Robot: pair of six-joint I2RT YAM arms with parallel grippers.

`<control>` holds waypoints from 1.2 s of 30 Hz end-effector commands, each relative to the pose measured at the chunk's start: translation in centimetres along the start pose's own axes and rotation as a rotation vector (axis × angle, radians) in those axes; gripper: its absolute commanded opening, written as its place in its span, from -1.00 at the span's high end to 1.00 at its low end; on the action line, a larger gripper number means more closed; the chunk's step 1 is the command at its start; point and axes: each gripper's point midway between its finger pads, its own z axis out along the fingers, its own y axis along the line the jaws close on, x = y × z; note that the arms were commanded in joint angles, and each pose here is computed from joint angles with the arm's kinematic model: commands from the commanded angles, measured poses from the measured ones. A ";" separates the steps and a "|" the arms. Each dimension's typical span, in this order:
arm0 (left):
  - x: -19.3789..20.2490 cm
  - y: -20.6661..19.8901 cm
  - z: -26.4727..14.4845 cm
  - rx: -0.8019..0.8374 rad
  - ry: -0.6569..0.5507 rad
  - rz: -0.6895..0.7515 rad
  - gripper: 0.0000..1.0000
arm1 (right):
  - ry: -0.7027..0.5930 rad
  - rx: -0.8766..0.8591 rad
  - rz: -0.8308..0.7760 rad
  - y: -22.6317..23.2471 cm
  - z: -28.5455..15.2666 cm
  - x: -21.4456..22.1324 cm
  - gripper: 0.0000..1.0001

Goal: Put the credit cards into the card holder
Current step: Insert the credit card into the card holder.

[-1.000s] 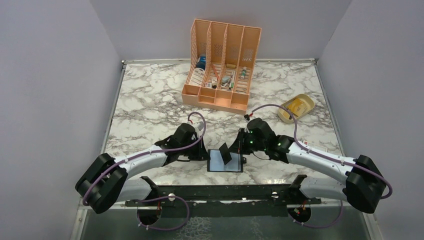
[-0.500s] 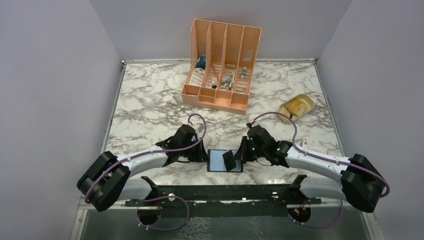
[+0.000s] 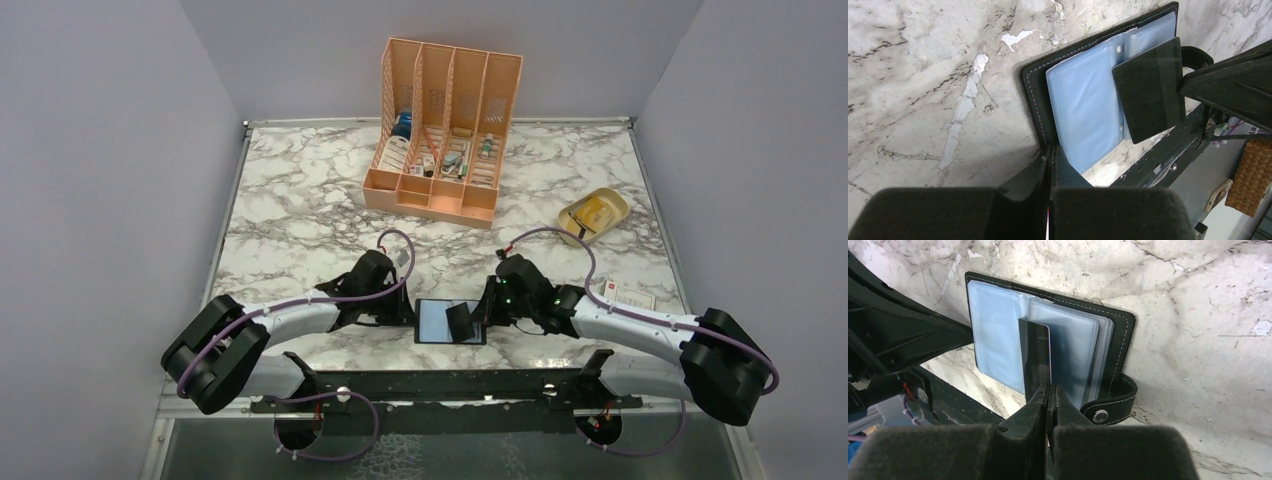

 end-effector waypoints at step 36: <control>1.7 0.0 0.3 0.042 0.064 -0.055 0.89 | -0.113 -0.040 0.127 0.0 1.8 -0.3 0.98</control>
